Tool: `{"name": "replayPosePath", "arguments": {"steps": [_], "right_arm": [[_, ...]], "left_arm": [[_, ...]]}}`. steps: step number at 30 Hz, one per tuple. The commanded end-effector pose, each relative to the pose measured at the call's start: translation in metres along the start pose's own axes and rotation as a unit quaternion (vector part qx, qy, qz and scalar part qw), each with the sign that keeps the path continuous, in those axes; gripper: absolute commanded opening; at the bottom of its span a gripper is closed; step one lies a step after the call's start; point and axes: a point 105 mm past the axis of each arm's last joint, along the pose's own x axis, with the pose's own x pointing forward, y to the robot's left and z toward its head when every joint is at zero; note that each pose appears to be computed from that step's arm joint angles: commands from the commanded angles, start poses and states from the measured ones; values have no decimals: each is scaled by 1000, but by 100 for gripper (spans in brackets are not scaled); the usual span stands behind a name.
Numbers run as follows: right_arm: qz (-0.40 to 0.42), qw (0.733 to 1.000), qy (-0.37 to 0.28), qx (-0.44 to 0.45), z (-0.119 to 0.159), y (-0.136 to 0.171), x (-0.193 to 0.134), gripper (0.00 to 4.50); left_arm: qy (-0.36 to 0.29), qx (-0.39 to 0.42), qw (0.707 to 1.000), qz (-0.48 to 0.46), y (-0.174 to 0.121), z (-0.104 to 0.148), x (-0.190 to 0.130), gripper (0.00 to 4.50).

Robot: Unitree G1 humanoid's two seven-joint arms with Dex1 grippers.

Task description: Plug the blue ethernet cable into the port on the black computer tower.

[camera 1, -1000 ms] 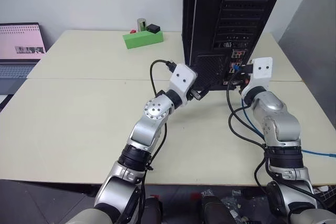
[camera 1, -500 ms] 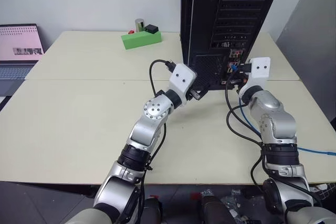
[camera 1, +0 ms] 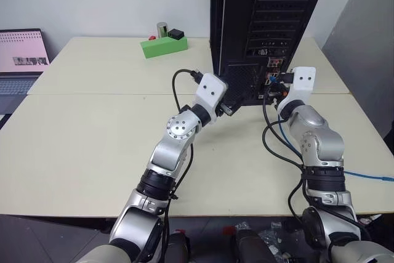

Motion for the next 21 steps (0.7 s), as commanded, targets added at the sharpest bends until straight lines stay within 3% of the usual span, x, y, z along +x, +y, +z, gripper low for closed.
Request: {"name": "replayPosePath", "arguments": {"steps": [1, 21], "right_arm": [[-11, 1000, -26, 6, 17, -3, 0, 0], [-4, 1000, -22, 17, 17, 7, 1, 0]], "left_arm": [[-25, 11, 1000, 4, 3, 14, 2, 406], [-24, 12, 1000, 5, 3, 13, 2, 406]]}}
